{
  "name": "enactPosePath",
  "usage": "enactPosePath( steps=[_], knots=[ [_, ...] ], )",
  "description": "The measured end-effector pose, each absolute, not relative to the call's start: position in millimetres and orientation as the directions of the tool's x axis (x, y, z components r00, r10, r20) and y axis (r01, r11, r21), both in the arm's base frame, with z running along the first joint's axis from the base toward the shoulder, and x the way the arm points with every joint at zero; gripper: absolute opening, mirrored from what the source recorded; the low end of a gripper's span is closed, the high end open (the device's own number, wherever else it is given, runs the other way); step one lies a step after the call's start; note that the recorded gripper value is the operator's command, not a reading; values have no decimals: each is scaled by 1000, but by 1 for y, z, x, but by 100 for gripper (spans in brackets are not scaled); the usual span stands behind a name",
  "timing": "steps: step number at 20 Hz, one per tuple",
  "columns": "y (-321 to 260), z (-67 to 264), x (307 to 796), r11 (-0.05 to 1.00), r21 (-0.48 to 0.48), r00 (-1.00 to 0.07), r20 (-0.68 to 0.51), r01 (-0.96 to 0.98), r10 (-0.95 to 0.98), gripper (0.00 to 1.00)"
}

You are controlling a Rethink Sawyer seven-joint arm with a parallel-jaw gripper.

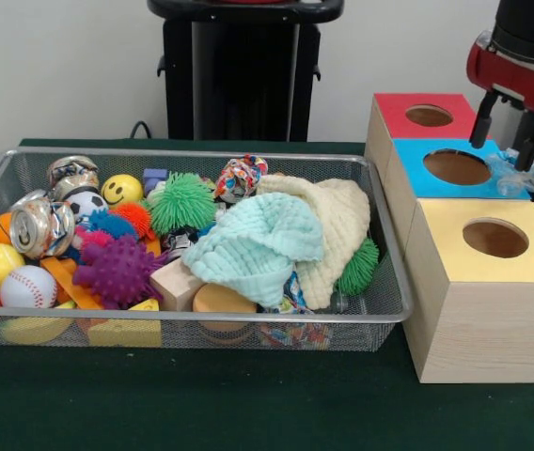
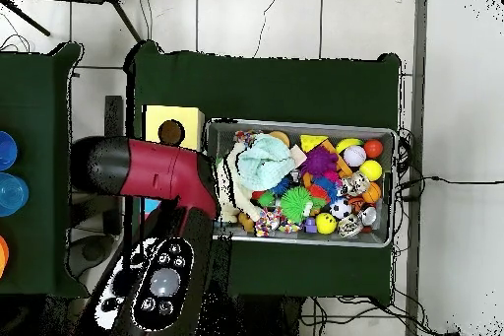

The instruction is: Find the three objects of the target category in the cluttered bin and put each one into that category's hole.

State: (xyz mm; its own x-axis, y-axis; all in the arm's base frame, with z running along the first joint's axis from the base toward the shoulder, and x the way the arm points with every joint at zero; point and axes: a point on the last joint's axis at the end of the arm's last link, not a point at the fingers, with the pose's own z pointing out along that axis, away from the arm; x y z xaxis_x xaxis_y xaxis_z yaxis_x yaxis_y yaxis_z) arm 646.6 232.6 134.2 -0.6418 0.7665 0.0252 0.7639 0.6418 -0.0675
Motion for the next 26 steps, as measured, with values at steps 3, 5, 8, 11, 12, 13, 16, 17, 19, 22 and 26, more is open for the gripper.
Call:
enactPosePath(
  steps=[3, 5, 8, 11, 12, 13, 16, 17, 19, 22, 26],
  knots=[
    [235, 134, 648, 643, -65, -643, 25, 763, 765, 100],
    [235, 132, 649, 643, -65, -643, 26, 763, 766, 100],
    [236, 130, 649, 640, -66, -640, 29, 765, 768, 100],
    [236, 129, 649, 638, -65, -637, 32, 768, 770, 100],
    [236, 129, 649, 637, -64, -637, 31, 768, 770, 100],
    [236, 129, 650, 637, -62, -637, 30, 768, 771, 100],
    [236, 129, 651, 636, -54, -636, 22, 770, 771, 100],
    [235, 129, 652, 635, -51, -635, 18, 771, 772, 100],
    [235, 129, 653, 635, -46, -635, 13, 771, 773, 100],
    [233, 129, 656, 634, -38, -634, 3, 773, 773, 100],
    [232, 129, 657, 633, -31, -633, -5, 774, 774, 100]
  ],
)
